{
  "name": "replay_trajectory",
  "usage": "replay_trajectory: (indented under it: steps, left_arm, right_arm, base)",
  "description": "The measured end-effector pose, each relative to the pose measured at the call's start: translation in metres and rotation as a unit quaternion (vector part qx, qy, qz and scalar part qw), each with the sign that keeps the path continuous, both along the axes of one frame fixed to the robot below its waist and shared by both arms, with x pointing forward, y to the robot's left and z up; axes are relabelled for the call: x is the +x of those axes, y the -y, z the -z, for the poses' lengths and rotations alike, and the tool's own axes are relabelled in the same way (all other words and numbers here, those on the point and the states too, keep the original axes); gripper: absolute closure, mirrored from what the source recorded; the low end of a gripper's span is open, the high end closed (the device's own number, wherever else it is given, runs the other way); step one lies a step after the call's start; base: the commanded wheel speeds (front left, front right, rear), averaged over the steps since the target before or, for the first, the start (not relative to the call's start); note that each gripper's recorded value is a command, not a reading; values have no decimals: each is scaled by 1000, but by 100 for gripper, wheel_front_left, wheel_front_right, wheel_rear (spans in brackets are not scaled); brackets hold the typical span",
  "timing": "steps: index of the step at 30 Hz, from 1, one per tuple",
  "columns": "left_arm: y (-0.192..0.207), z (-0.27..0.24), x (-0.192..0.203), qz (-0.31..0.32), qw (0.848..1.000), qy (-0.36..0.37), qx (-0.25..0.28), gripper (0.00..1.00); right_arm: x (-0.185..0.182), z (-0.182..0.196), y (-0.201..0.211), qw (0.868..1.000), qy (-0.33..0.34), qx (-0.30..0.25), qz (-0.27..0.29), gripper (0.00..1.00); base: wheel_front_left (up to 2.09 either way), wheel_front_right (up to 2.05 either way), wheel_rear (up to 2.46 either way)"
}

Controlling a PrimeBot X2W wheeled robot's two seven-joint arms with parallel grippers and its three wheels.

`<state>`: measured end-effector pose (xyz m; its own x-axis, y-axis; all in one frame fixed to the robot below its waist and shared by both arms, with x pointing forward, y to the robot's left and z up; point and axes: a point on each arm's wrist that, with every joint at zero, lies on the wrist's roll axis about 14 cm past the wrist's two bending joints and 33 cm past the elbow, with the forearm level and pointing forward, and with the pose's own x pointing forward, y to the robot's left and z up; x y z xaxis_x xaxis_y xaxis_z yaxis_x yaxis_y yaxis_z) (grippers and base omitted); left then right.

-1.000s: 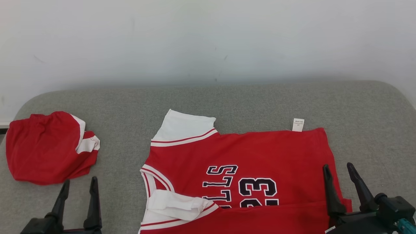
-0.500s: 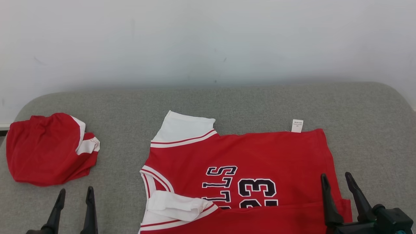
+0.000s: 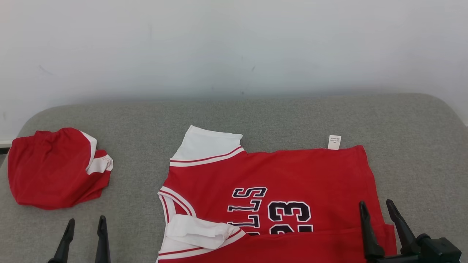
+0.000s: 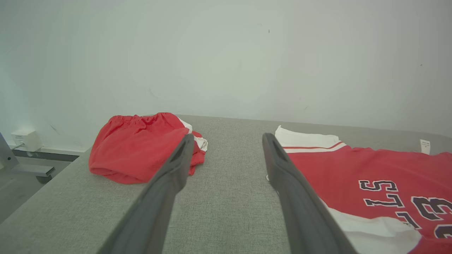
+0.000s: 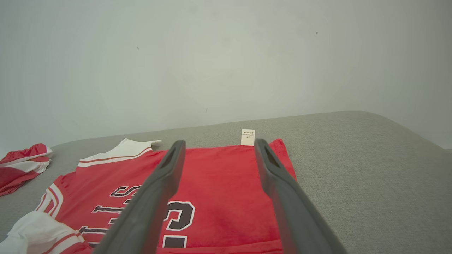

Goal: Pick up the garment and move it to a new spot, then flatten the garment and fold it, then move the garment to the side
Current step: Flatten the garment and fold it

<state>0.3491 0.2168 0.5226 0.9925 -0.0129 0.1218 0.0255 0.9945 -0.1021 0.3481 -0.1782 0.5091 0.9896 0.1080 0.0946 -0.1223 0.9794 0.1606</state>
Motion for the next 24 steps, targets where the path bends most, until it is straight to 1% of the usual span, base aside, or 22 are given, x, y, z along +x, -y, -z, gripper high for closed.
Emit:
replay_trajectory:
  steps: [4,7,11,16,19,23,24]
  left_arm:
    - [2,7,0,3,1000,-10,-8,0]
    - [4,12,5,8,1000,-17,-24,0]
    - [11,6,25,32,999,-13,-11,0]
    - [4,-19,70,44,999,3,0,0]
    - [9,-31,99,62,998,5,8,0]
    - [17,-43,139,83,996,6,14,0]
    - [21,-43,148,92,995,2,24,0]
  right_arm:
    - [1,4,0,1000,-7,1,1,0]
    - [6,5,0,1000,-8,2,1,0]
    - [22,-3,5,1000,1,-12,2,0]
    - [54,-13,15,1000,5,-31,5,0]
    - [76,-15,25,999,-3,-46,10,0]
    - [107,-14,35,999,-17,-48,19,0]
    - [115,-13,38,998,-24,-56,20,0]
  base:
    - [0,0,0]
    - [0,0,0]
    - [0,0,0]
    - [0,0,0]
    - [0,0,0]
    - [0,0,0]
    - [0,0,0]
